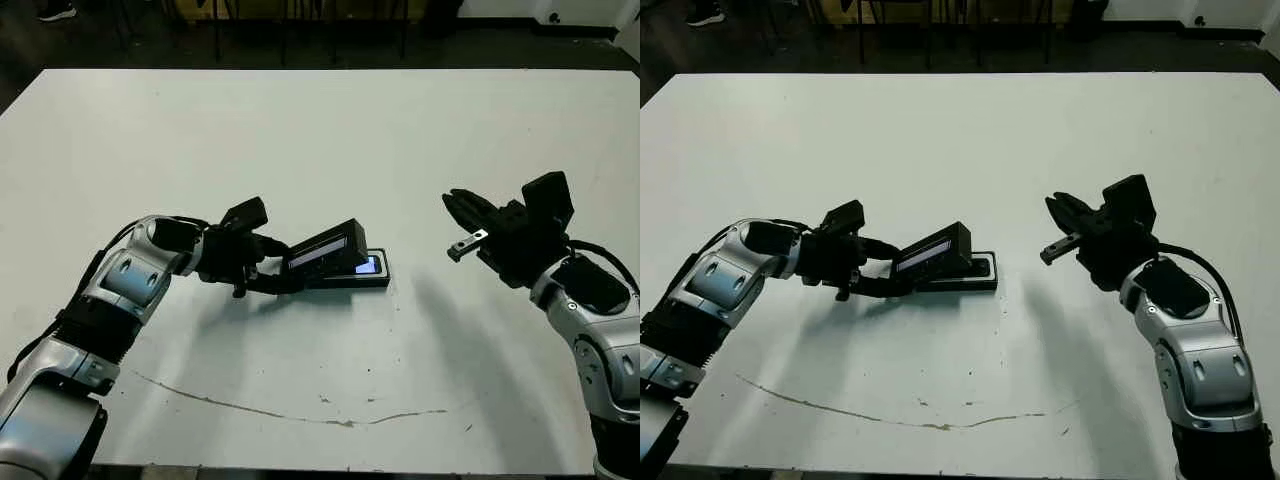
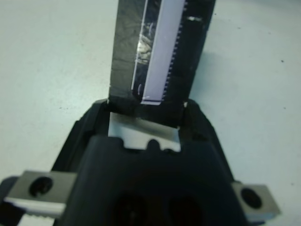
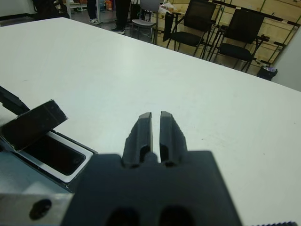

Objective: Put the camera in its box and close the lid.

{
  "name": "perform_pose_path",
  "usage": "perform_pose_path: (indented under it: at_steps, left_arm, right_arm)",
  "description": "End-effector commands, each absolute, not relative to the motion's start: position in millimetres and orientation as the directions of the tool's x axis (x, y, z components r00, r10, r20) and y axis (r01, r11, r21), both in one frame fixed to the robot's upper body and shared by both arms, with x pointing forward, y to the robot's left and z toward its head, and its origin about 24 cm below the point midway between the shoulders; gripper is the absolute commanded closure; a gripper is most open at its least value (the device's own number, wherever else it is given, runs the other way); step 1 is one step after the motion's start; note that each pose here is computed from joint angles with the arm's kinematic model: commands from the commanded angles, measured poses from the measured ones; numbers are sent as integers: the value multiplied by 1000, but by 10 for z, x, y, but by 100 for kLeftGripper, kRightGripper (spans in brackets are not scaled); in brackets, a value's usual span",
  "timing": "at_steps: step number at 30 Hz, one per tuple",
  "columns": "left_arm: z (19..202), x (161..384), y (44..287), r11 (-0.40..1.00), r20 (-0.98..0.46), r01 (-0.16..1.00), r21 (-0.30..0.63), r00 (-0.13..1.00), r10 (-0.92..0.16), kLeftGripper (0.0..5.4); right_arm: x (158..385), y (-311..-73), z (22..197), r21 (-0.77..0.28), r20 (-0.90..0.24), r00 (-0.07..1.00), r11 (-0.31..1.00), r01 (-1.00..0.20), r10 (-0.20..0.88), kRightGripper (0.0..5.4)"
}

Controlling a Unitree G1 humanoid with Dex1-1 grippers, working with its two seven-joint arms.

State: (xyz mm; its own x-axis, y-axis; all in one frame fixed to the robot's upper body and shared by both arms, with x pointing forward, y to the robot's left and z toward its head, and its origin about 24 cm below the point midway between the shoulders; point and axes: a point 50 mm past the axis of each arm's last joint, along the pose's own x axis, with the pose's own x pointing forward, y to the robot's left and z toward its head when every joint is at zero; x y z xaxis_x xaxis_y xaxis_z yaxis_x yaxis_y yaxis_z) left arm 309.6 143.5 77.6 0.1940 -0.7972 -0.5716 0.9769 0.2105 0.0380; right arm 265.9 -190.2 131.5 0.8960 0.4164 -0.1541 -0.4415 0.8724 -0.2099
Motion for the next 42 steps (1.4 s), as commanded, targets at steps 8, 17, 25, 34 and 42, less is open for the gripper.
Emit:
perform_pose_path:
  at_steps: [8, 17, 25, 34, 42]
  left_arm:
    - [670, 3021, 1307, 142, -622, 990, 14, 120, -774, 289]
    - [862, 2996, 1050, 69, -635, 996, 61, 92, -767, 290]
    - [951, 2932, 866, 82, -678, 996, 27, 78, -730, 290]
    - [942, 2924, 804, 166, -699, 984, -64, 74, -711, 290]
    - [971, 2890, 714, 200, -738, 976, -81, 76, -671, 290]
  right_arm:
    - [2637, -1925, 1251, -203, -194, 895, 876, -437, 401, 540]
    - [2648, -1916, 1270, -212, -190, 897, 875, -435, 400, 540]
    - [2658, -1923, 1273, -209, -181, 895, 873, -441, 408, 540]
    - [2659, -1916, 1273, -208, -191, 897, 877, -433, 398, 540]
    - [2658, -1906, 1270, -210, -182, 896, 874, -438, 405, 540]
